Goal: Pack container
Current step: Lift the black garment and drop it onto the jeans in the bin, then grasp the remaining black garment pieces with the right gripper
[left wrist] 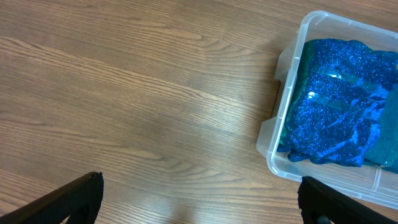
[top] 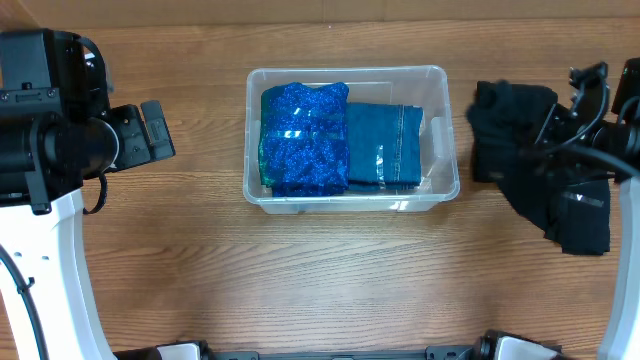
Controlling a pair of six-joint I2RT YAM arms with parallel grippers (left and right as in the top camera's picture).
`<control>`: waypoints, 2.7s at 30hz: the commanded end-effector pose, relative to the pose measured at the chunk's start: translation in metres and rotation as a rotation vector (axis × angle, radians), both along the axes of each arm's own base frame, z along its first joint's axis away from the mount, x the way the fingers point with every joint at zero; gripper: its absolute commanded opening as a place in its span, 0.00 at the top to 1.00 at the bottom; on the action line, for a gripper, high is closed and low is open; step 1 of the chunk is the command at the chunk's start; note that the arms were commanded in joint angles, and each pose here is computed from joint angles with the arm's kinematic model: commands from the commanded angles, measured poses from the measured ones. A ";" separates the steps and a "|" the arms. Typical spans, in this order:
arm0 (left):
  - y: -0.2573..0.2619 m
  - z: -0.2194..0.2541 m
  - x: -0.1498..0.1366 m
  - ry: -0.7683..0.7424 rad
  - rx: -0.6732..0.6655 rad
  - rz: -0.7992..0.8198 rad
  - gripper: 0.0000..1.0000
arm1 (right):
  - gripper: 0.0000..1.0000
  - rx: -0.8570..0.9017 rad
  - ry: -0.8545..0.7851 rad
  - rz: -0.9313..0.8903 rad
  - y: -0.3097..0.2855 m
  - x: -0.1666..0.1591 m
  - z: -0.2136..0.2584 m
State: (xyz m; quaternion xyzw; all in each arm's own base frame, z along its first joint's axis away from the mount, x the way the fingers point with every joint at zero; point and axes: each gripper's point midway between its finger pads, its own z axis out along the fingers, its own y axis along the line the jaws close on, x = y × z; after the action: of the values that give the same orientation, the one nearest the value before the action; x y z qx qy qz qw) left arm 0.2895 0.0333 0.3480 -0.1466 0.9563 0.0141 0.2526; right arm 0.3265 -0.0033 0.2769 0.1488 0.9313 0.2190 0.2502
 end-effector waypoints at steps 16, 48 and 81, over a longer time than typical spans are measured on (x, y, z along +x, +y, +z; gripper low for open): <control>0.001 0.000 0.002 -0.001 -0.008 0.014 0.00 | 0.96 0.438 0.157 -0.201 0.188 0.085 -0.024; 0.001 0.000 0.002 -0.001 -0.008 0.014 0.00 | 0.00 -0.058 0.284 -0.724 -0.244 -0.008 -0.120; 0.001 0.000 0.002 -0.001 -0.008 0.014 0.00 | 0.90 0.282 0.043 -0.392 -0.191 0.035 -0.081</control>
State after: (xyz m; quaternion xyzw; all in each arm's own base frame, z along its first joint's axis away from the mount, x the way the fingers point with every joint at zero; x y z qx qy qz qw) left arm 0.2895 0.0333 0.3480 -0.1466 0.9563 0.0141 0.2526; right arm 0.3320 -0.2288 0.0733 0.4291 0.8638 0.2403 0.1097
